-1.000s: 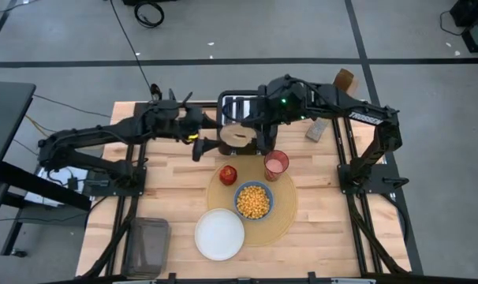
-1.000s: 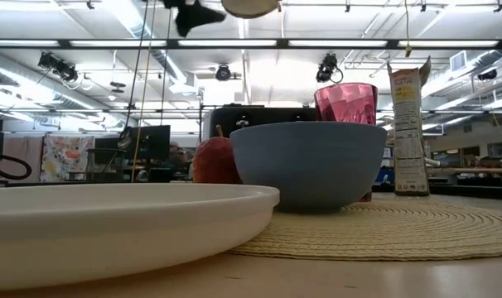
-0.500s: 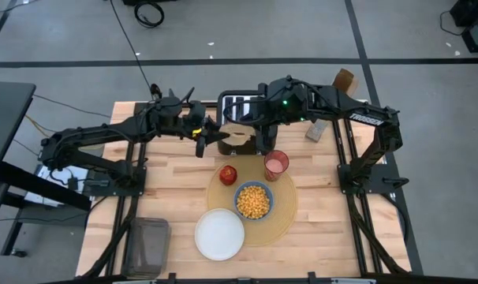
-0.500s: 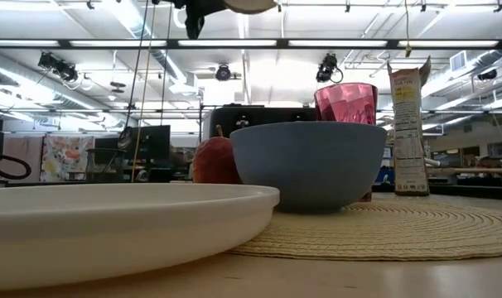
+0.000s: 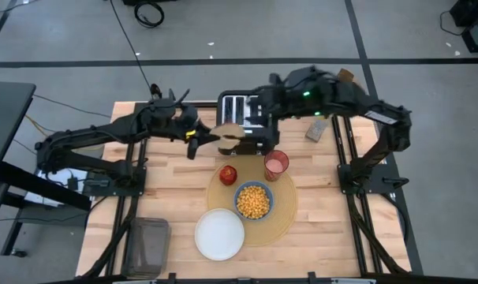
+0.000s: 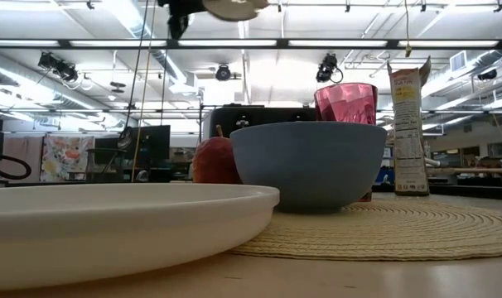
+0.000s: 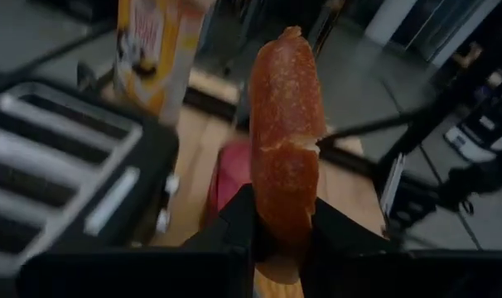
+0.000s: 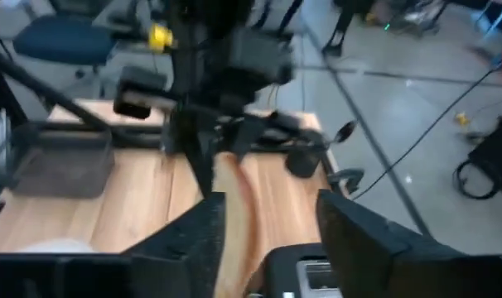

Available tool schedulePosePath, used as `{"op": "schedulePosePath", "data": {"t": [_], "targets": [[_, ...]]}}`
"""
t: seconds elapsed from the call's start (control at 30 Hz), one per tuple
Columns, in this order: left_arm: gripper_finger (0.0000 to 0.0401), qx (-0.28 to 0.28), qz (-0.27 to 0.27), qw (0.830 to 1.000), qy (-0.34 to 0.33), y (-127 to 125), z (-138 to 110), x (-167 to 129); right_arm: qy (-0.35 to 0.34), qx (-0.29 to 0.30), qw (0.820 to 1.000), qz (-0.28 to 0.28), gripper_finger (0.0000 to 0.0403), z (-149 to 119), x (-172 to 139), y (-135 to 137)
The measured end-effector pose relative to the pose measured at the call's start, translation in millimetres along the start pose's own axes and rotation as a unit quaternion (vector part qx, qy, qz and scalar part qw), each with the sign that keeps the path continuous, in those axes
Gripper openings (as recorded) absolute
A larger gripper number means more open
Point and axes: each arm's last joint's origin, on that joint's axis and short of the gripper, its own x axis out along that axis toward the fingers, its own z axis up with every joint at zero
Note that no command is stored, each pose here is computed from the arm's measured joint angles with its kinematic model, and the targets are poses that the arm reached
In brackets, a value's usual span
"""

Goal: Arrange a breakfast setting
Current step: Put the bread on the white plate

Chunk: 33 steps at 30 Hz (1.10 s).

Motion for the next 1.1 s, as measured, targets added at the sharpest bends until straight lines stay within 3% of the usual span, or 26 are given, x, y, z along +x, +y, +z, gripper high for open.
{"op": "schedulePosePath", "data": {"t": [0.1,0.23,0.5,0.6,0.73,0.9,1.1], "targets": [[0.0062,-0.011,-0.004,0.999,0.042,-8,-9,-10,-0.018,0.005,0.999,-0.028,0.0226,4,-23,-2],[0.0057,-0.016,-0.055,0.991,0.124,-27,-26,-17,-0.042,0.041,0.997,-0.052,0.0239,8,-48,-2],[0.0057,0.002,-0.128,0.950,0.285,-69,-70,-7,-0.031,0.114,0.993,-0.016,0.0236,7,-54,16],[0.0057,0.004,-0.158,0.939,0.306,-83,-85,0,-0.014,0.133,0.991,0.002,0.0236,5,-47,27],[0.0057,-0.051,-0.204,0.920,0.330,-82,-135,14,0.006,0.147,0.989,0.023,0.0235,3,-33,45],[0.0057,-0.117,-0.215,0.919,0.309,-71,-183,26,0.023,0.142,0.989,0.021,0.0235,0,-18,65],[0.0057,-0.124,-0.212,0.914,0.322,-76,-214,45,0.043,0.135,0.990,0.005,0.0235,-4,3,71]]}}
